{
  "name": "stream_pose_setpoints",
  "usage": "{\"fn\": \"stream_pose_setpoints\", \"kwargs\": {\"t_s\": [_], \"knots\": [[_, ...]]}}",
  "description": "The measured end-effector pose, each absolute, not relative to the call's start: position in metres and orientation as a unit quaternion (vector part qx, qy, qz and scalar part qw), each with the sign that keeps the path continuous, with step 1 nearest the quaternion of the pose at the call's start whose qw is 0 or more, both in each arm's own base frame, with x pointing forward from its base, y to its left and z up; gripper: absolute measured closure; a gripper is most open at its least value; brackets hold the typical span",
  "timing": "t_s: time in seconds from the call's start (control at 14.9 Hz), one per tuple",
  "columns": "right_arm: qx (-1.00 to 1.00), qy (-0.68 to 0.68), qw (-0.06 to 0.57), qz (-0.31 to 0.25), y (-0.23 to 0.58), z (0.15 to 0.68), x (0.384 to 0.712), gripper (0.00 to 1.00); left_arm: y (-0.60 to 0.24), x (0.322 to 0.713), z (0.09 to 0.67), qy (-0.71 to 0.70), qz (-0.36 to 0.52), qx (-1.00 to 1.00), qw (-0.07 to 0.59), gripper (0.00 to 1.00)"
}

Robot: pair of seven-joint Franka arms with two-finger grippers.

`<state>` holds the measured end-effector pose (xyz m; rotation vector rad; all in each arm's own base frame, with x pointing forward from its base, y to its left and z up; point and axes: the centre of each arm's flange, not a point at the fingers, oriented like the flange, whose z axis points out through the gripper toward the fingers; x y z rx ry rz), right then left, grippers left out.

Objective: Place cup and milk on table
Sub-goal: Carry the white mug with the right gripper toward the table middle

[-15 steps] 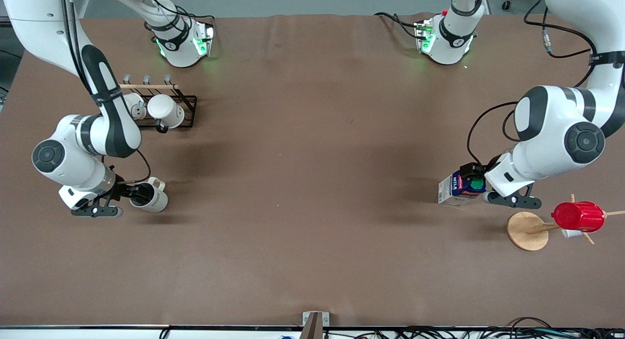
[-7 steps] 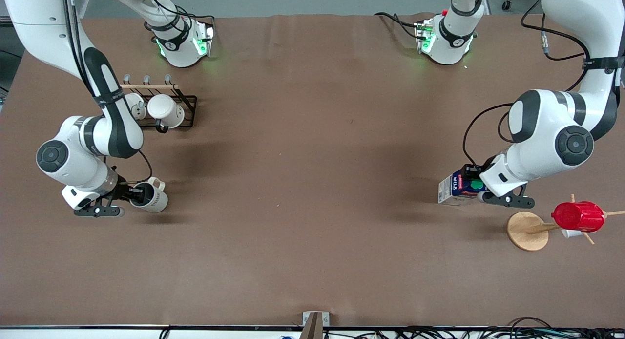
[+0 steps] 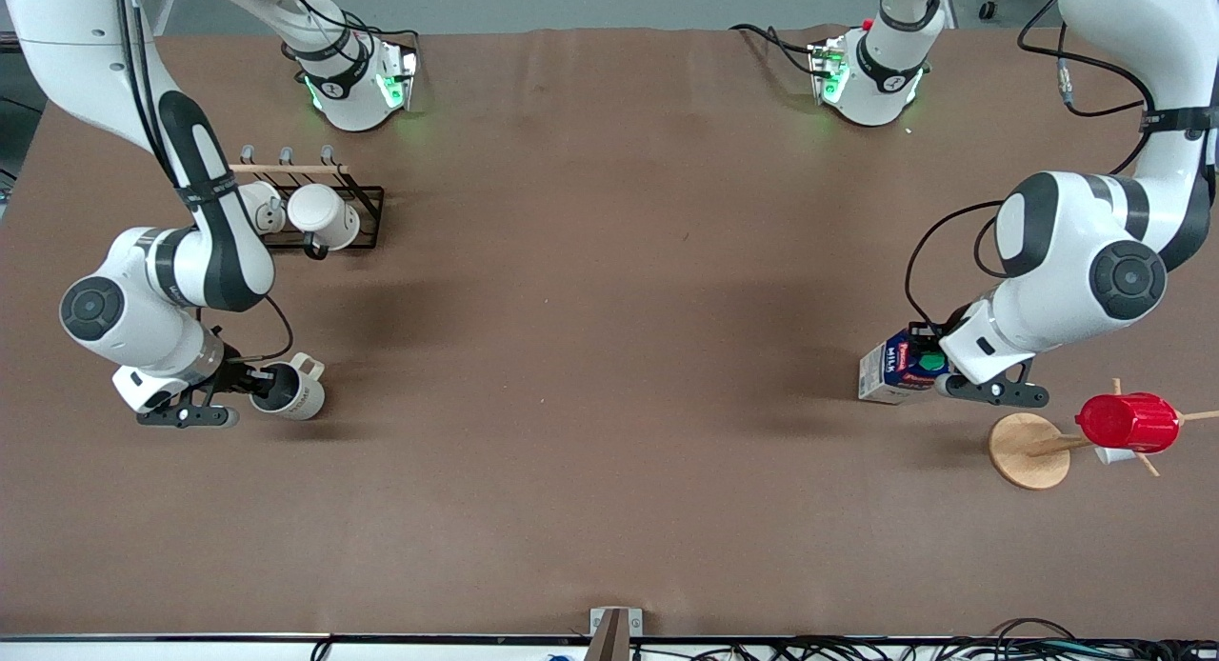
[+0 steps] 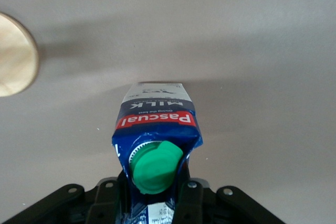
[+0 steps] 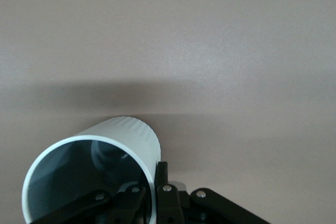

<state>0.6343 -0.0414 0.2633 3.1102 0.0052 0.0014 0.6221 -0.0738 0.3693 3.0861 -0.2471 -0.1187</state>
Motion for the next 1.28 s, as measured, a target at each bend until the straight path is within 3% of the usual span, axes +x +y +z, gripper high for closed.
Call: {"fn": "stream_pose_setpoints", "kwargs": {"t_s": [0.2,0.54,0.87,1.28], "knots": [[0.999,0.032,-0.004,-0.041,0.013,0.318,0.651,0.96,-0.073,0.63,0.42,-0.08,-0.035,0.996,0.02,0.66],[0.997,0.062,-0.048,-0.029,0.169,0.374,0.646,0.96,-0.073,0.635,0.469,-0.08,-0.022,0.996,0.02,0.66],[0.992,0.105,-0.071,-0.025,0.296,0.364,0.625,0.96,-0.071,0.637,0.482,-0.069,-0.018,0.997,0.02,0.66],[0.994,0.085,-0.053,0.031,0.403,0.314,0.597,0.96,-0.062,0.639,0.485,-0.061,-0.015,0.998,0.02,0.66]]}}
